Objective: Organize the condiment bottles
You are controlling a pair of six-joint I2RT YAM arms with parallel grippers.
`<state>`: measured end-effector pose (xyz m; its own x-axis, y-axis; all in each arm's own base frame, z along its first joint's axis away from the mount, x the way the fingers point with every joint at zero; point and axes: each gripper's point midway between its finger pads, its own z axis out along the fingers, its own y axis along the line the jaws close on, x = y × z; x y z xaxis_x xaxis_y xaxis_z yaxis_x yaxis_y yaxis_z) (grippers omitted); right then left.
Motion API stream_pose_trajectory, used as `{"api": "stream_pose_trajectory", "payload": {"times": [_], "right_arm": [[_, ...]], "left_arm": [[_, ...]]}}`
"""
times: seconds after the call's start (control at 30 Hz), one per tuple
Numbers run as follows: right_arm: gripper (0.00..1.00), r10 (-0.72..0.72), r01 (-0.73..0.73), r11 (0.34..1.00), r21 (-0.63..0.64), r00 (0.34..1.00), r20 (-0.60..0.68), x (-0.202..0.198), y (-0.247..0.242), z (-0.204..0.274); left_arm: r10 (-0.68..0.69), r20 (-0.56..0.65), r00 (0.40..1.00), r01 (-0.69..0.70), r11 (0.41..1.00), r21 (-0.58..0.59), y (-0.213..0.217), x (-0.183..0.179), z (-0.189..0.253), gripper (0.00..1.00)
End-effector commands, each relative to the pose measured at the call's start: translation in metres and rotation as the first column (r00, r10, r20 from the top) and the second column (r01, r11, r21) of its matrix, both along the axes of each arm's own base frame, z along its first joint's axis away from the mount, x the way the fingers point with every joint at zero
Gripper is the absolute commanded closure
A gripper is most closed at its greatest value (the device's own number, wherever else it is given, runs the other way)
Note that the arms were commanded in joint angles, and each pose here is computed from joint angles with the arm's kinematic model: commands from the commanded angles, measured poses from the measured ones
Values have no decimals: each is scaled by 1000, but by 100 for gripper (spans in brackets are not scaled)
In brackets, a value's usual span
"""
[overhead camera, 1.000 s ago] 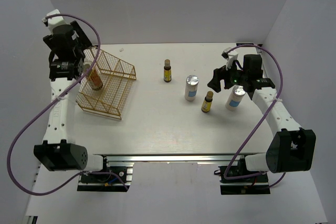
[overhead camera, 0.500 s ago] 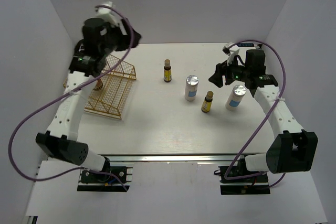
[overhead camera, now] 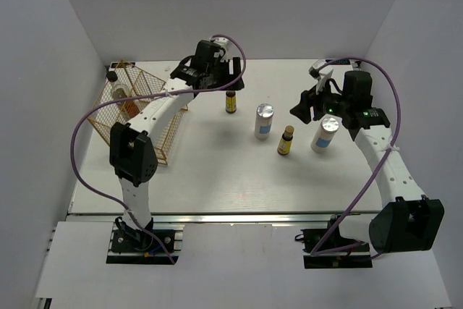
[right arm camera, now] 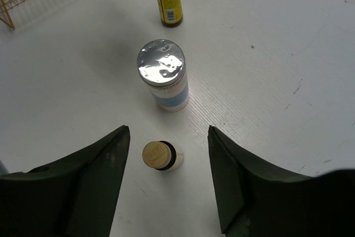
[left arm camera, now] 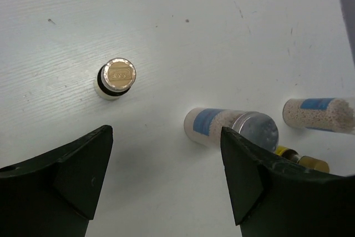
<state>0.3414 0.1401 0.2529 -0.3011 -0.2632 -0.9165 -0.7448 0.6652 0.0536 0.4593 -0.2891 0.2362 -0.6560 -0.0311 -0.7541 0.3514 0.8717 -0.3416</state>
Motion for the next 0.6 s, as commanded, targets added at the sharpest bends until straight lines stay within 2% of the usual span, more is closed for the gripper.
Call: {"api": "stream_pose_trajectory", "payload": {"times": [0.0,0.1,0.13,0.23,0.33,0.57], "right_arm": [[38,-16,16,1000,-6,999,28,-4,-3,5],[38,-51,51,999,-11,998,23,-3,-7,3],[31,-67,67,998,-8,998,14,-2,-9,2],[18,-101,101,995,-15,995,3,1,-13,-2],[17,-117,117,993,-14,993,-9,4,-17,-5],[17,-127,127,992,0,991,-29,5,-18,-7]], "left_arm": [[-68,77,995,71,997,-27,-17,-11,38,12],[-151,39,988,152,987,-41,-38,-27,28,12],[-169,22,985,170,985,-44,-43,-33,24,11],[-238,-19,971,236,969,-76,-62,-55,19,10],[-294,-34,955,289,951,-107,-84,-76,19,8],[-329,-30,944,325,941,-91,-109,-83,3,5]]}}
